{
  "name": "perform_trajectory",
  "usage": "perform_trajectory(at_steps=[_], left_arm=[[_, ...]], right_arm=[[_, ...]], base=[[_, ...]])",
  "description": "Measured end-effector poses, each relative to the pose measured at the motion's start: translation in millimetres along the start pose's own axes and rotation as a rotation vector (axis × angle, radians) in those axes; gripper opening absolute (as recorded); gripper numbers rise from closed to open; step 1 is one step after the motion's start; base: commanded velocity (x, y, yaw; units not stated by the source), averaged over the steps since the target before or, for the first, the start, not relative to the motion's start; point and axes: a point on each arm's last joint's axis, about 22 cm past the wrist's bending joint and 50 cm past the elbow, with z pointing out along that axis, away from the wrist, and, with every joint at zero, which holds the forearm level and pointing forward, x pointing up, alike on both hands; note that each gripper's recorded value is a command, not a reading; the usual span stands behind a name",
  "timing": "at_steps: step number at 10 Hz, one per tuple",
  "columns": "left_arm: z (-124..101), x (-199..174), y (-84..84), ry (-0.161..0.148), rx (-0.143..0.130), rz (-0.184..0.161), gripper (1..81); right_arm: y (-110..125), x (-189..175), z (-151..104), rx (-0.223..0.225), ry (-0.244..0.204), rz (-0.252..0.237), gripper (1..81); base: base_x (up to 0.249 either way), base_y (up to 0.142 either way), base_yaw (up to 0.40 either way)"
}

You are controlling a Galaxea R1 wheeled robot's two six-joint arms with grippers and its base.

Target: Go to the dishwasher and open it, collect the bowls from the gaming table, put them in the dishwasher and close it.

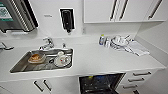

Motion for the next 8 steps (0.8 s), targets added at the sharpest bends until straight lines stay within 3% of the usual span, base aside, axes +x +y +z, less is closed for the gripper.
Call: perform_trajectory(at_steps=[2, 5, 8], left_arm=[[8, 13, -4.9, 0.015, 0.001, 0.010, 81.1], [22, 40, -13.2, 0.047, 0.001, 0.031, 81.1], [37, 60, -21.7, 0.071, 0.002, 0.049, 81.1]], right_arm=[[-4, 19, 7, 0.007, 0.021, -0.010, 81.1], [-34, 68, 26, 0.047, 0.074, -0.033, 81.1], [-97, 157, 41, 0.114, 0.172, -0.094, 81.1]], base=[[0.000, 0.000, 0.000], [0.000, 0.000, 0.000], [0.000, 0.000, 0.000]])
